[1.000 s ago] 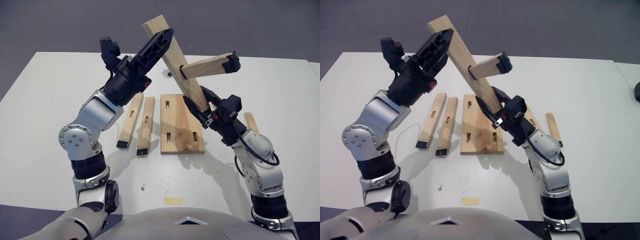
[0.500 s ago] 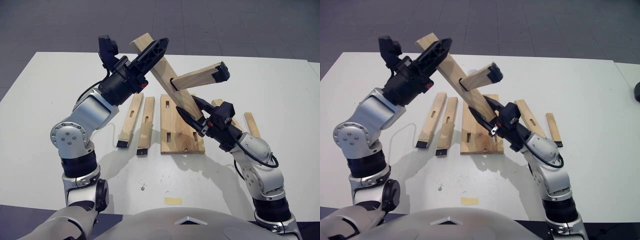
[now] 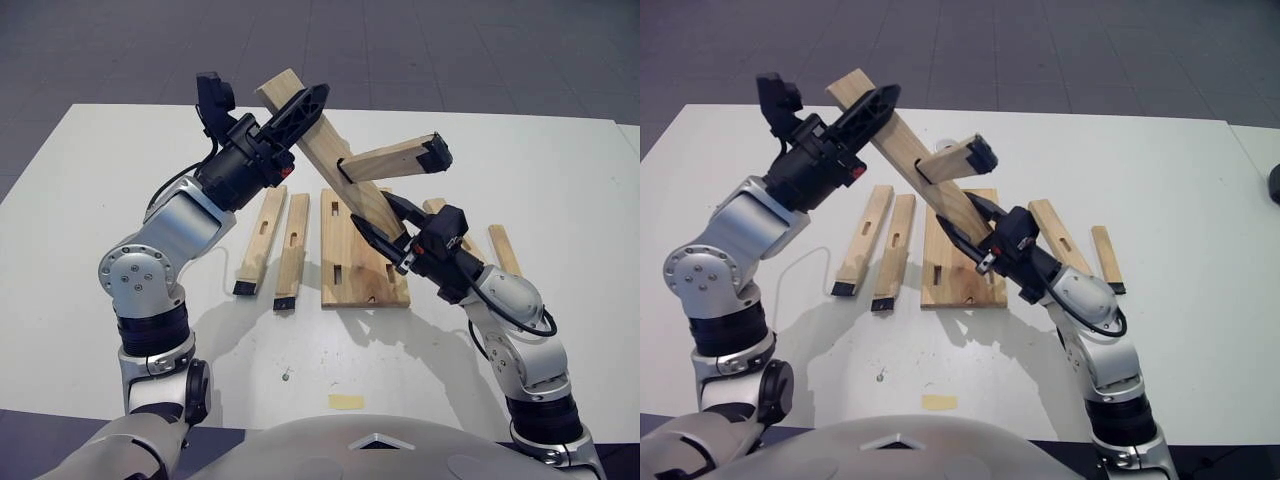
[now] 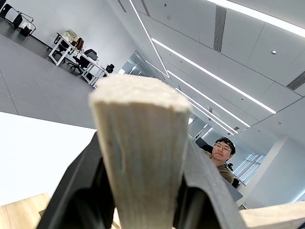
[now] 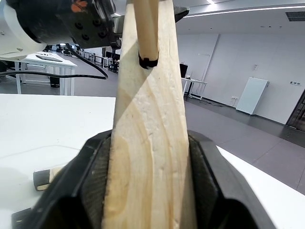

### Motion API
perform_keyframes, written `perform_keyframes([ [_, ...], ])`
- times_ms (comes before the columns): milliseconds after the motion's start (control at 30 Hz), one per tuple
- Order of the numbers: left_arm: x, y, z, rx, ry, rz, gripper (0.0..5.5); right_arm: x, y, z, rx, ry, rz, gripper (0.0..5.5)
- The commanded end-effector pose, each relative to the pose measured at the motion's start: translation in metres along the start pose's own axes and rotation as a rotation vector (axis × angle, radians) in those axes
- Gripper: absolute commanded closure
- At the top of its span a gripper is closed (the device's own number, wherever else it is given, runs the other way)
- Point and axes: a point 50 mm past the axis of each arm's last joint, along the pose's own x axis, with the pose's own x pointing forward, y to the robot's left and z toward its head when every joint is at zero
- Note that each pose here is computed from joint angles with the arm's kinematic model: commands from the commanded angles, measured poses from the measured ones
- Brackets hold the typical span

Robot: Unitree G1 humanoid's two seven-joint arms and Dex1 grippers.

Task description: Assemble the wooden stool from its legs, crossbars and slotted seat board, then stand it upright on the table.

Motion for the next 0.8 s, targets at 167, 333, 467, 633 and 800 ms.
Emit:
perform_keyframes([
  [167,0.002,-0.008,0.035,0.052,-0.213,-0.046,4.46,-0.014,-0.02,-0.02,0.064,0.098,-0.191,2.15],
  [333,-0.006,-0.007,0.044,0.169,-0.238,0.012,4.46,-0.044,-0.039,-0.036,0.084,0.258,-0.39,1.34],
  [467,-0.01,-0.008,0.039,0.317,-0.185,0.06,4.46,-0.07,-0.039,-0.053,0.019,0.493,-0.377,0.75],
  [633,-0.014,-0.011,0.036,0.345,-0.167,0.032,4.46,-0.078,-0.02,-0.068,0.064,0.671,-0.226,0.1],
  [800,-0.016,-0.013,0.036,0.326,-0.162,0.001,4.46,-0.066,0.003,-0.074,0.109,0.687,-0.096,0.1],
])
